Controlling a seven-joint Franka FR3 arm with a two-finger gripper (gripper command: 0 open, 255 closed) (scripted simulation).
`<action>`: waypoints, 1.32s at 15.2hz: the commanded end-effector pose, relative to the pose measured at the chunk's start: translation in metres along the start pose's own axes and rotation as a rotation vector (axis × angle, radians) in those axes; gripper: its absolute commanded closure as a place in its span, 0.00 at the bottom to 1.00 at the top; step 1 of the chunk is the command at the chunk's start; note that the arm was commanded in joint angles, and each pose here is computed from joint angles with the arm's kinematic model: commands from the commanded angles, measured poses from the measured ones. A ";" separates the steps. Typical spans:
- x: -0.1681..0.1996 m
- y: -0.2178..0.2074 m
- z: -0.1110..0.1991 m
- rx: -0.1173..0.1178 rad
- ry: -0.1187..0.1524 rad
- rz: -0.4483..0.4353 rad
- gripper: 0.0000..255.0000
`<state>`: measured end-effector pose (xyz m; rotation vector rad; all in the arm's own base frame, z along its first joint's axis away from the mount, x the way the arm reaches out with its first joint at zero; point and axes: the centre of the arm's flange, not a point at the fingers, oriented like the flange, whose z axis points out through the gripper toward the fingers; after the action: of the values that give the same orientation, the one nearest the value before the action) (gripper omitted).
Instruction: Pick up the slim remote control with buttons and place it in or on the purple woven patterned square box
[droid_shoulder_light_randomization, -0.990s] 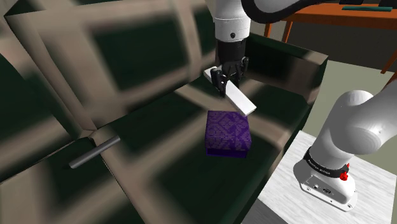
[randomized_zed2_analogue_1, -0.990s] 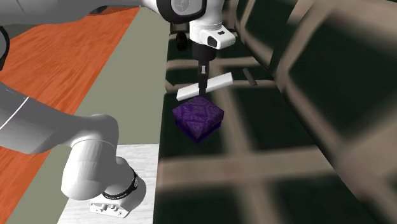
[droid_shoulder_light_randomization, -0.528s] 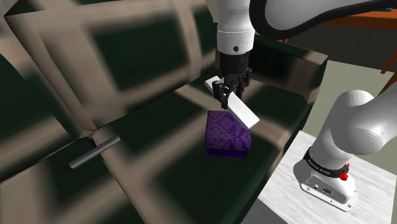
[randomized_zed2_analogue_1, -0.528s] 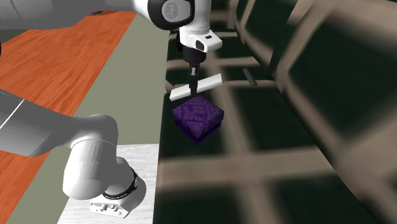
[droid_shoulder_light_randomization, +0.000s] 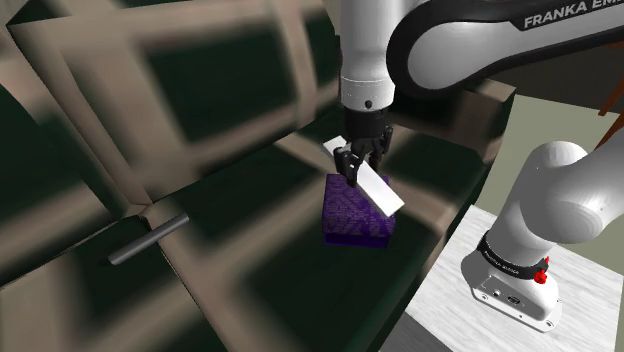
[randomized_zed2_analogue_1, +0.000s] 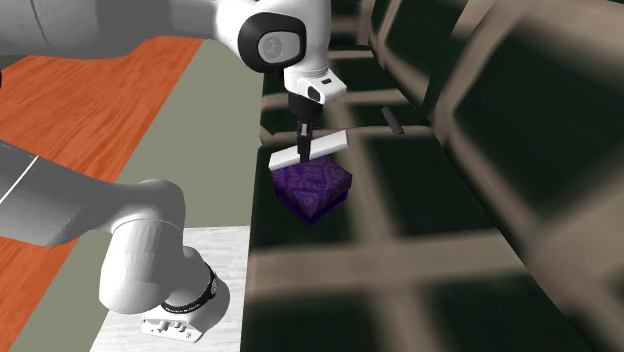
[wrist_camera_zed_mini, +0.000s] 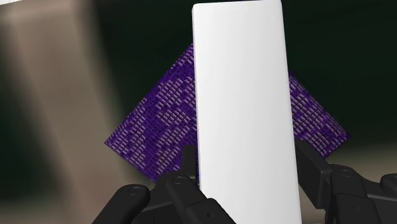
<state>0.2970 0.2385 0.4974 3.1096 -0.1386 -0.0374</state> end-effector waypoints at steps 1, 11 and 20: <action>0.000 0.000 0.013 0.001 0.001 0.000 1.00; 0.000 0.000 0.013 0.001 0.001 0.000 0.00; 0.000 0.000 -0.037 0.001 0.001 0.000 0.00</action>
<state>0.2999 0.2390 0.5283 3.1111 -0.1390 -0.0354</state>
